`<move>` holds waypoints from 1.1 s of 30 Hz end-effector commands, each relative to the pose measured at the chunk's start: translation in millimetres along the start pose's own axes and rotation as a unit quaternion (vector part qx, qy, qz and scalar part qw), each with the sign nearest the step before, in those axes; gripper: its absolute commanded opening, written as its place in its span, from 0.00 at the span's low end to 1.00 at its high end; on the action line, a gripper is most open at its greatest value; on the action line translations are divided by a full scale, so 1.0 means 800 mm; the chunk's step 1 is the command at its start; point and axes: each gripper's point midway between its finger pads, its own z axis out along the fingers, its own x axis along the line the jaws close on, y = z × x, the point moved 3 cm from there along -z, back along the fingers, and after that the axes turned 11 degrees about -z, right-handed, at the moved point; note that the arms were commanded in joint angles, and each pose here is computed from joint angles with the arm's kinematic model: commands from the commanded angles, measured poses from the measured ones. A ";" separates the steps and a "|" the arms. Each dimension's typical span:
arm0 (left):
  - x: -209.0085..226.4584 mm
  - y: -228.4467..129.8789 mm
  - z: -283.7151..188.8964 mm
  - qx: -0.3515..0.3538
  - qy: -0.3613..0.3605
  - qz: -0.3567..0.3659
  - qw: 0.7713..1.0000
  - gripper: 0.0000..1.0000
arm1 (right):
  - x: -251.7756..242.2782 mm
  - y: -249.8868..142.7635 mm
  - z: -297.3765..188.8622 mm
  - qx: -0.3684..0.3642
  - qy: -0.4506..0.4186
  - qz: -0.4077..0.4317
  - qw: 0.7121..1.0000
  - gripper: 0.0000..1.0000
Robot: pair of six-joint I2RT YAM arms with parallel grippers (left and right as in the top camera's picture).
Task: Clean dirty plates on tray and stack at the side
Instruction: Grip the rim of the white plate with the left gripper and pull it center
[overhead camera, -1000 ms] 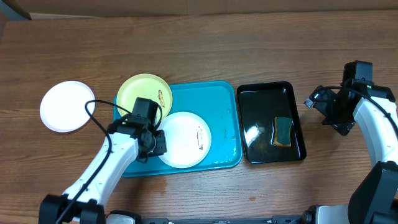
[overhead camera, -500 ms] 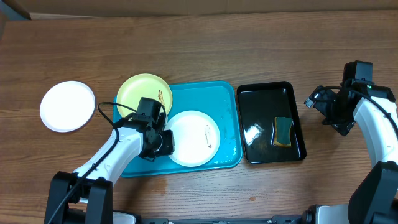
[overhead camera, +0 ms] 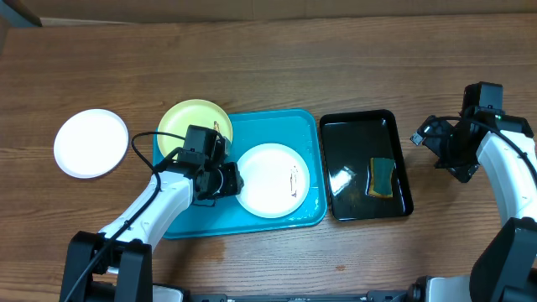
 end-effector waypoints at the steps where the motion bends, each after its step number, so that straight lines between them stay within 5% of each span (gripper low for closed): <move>1: 0.003 0.010 -0.003 -0.018 0.021 -0.003 1.000 0.29 | 0.003 0.008 -0.005 -0.010 0.006 0.000 1.000 1.00; 14: 0.006 0.008 0.008 -0.027 0.055 0.020 0.998 0.16 | 0.003 0.008 -0.005 -0.010 0.006 0.000 1.000 1.00; 19: 0.006 0.009 0.008 -0.028 0.054 0.020 0.998 0.04 | 0.003 0.008 -0.005 -0.010 0.006 0.000 1.000 1.00; 33: 0.024 0.015 0.004 -0.061 0.097 -0.090 0.989 0.04 | 0.003 0.008 -0.005 -0.010 0.006 0.000 1.000 1.00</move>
